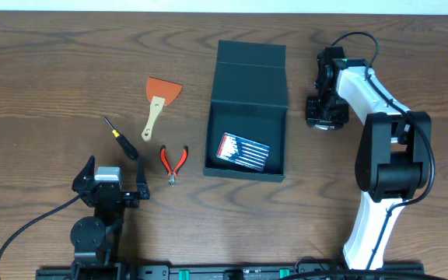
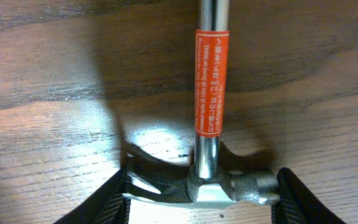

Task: Pack container
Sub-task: 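Lower the right gripper and close it on the hammer head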

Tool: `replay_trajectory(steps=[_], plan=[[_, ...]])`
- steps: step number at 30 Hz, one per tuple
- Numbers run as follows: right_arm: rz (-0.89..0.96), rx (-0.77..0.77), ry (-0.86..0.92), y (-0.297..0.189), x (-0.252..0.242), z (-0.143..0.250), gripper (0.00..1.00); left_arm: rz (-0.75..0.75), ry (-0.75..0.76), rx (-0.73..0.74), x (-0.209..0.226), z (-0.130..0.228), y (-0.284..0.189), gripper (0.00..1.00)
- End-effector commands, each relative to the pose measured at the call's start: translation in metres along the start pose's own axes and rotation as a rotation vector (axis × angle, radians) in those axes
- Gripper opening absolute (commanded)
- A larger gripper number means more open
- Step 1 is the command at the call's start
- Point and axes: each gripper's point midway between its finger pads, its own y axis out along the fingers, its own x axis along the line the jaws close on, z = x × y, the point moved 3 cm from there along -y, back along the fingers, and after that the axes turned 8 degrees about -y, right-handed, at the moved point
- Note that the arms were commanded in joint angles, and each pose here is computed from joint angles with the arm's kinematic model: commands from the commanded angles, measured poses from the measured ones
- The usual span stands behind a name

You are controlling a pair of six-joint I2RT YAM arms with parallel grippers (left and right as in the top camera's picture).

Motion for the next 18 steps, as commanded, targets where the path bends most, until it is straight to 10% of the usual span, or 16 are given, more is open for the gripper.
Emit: replay_trajectory(steps=[1,18], plan=[[0.045,0.061,0.017,0.0219,-0.0112,0.0074,0.40,0.005,0.014,0.037,0.0004,0.0144,0.0019,0.99],[0.045,0.064,0.015,0.0219,-0.0120,0.0079,0.18,0.005,0.014,0.037,0.0004,0.0144,0.0019,0.99]])
